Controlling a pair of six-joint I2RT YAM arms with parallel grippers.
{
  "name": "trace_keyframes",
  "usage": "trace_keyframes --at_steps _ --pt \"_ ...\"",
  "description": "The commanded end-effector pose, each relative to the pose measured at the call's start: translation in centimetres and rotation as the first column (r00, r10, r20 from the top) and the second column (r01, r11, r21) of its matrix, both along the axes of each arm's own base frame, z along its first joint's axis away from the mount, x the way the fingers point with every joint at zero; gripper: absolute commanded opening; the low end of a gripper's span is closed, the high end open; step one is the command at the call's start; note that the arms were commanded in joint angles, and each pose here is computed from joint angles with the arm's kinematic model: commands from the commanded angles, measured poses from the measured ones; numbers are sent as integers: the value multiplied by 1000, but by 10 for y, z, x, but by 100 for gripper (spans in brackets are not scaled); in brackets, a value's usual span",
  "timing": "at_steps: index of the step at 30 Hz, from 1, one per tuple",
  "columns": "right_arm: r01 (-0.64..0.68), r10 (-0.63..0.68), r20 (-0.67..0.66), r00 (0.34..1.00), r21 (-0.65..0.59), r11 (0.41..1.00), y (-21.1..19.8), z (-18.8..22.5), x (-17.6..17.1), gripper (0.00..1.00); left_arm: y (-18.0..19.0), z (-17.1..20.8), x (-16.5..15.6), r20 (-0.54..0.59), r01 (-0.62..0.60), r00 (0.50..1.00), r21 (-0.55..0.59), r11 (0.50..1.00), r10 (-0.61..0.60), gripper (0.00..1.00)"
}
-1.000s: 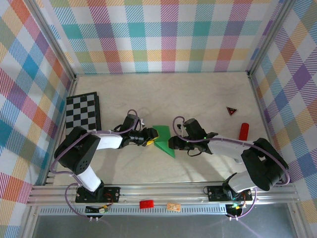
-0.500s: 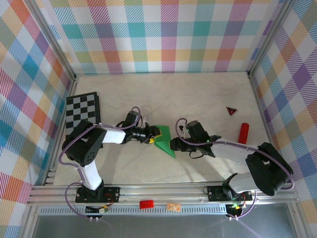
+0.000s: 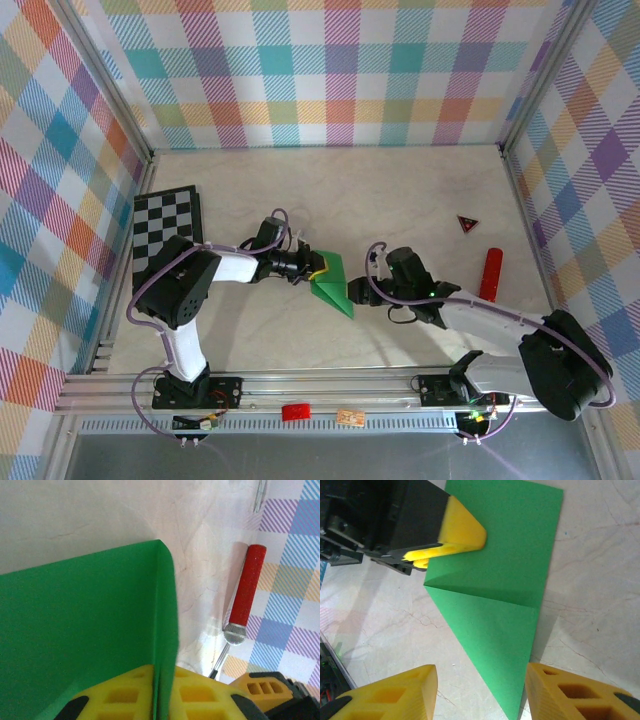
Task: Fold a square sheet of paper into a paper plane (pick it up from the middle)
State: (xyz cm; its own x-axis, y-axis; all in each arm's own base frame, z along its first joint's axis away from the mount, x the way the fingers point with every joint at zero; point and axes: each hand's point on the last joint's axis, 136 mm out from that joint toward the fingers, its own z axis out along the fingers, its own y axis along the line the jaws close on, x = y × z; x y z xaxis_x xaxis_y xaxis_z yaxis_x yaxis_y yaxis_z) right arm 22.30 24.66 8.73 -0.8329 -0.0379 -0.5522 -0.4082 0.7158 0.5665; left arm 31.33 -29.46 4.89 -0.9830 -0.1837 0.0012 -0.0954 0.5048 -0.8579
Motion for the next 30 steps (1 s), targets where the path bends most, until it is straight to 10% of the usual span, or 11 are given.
trace_keyframes --at_steps 1,30 --pt "-37 36 157 987 4 999 -1 9 5 50 8 2 10 32 -55 998 30 998 54 9" --pt "-100 348 485 802 -465 880 27 -24 7 39 0 34 13 105 -83 991 17 996 81 17"
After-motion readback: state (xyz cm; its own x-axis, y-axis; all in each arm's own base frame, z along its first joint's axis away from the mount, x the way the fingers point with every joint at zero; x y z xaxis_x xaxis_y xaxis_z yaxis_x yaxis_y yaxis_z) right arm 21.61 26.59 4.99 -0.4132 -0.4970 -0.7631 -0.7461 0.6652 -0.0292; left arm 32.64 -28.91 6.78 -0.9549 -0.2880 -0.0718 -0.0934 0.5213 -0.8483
